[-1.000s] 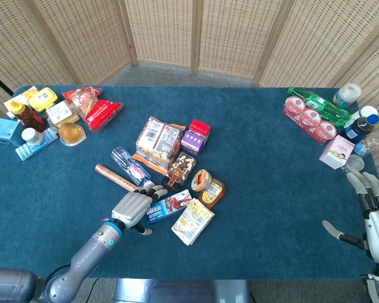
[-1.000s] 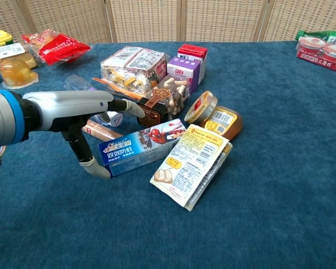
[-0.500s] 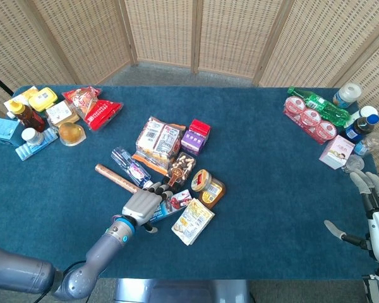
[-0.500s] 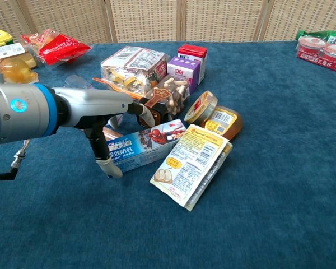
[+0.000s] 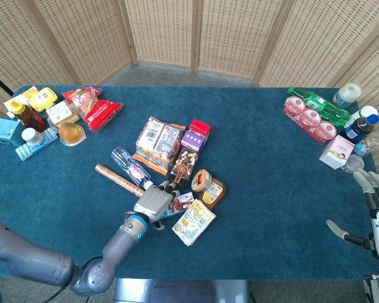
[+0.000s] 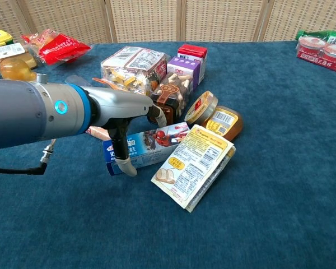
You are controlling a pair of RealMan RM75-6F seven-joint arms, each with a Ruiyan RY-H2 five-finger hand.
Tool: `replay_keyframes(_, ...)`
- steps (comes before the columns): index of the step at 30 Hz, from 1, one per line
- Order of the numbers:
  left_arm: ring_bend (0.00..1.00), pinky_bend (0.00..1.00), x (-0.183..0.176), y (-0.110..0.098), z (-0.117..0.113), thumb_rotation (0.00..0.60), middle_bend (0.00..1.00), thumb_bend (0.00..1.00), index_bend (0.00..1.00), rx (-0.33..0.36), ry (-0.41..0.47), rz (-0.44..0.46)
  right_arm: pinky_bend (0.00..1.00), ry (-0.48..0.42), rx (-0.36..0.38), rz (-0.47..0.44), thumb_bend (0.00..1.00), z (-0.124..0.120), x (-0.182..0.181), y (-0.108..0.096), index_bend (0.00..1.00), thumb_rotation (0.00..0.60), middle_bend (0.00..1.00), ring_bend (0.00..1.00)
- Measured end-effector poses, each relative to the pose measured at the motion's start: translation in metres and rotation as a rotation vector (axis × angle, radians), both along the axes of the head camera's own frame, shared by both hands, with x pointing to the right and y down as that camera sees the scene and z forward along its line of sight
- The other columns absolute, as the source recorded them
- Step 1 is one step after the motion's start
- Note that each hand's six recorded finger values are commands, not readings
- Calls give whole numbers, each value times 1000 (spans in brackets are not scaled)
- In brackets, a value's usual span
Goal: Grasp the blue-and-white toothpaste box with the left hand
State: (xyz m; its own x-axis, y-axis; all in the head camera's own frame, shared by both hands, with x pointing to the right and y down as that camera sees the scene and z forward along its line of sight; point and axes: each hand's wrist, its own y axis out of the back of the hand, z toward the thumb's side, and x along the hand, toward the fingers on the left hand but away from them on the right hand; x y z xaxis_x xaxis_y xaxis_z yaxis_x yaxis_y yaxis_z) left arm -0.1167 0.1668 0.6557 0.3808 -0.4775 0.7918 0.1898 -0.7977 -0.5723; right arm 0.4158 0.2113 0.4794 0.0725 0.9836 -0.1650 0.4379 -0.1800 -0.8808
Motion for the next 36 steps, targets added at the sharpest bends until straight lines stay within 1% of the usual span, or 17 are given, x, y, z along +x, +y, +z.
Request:
replay_keyframes(1,233,465,2,0,1,600,181,56,215,7,-6,3,0,-2,-1,1,0,0,0,0,0,600,0,0)
replay_keyframes(2,294,517,4,0,1,600,240,56,254,14,-11,6,0,-4,-1,1,0,0,1,0,0,600,0,0)
replay_keyframes(3,331,547,6,1,2,600,280,56,286,21,-16,8,0,-8,-1,3,0,-1,1,0,0,600,0,0)
replay_keyframes(5,457,626,9,1,3,600,430,57,414,38,-28,14,0,-13,0,4,0,-2,2,0,0,600,0,0)
replay_keyframes(8,573,672,12,1,5,600,582,57,563,68,-45,23,0,-26,-2,5,0,-3,2,0,0,600,0,0)
replay_keyframes(10,605,674,14,0,4,600,623,57,602,91,-52,26,0,-30,-5,4,0,-3,3,0,0,600,0,0)
replay_keyframes(12,626,674,14,-2,3,600,644,57,623,111,-54,24,0,-29,-6,3,0,-3,3,0,0,600,0,0)
replay_keyframes(15,630,674,12,-6,-1,600,647,57,626,143,-54,12,0,-26,-7,2,0,-3,3,0,0,600,0,0)
replay_keyframes(21,631,675,2,-18,-18,600,649,57,630,189,-35,-19,0,-20,-8,-2,0,-2,1,0,0,600,0,0)
replay_keyframes(34,645,675,-17,-49,-85,600,650,59,631,301,56,-95,0,-10,-6,-8,0,-1,-3,2,0,600,0,0)
replay_keyframes(36,650,675,-19,-52,-92,600,651,58,632,314,62,-102,0,-9,-5,-10,0,-1,-4,2,0,600,0,0)
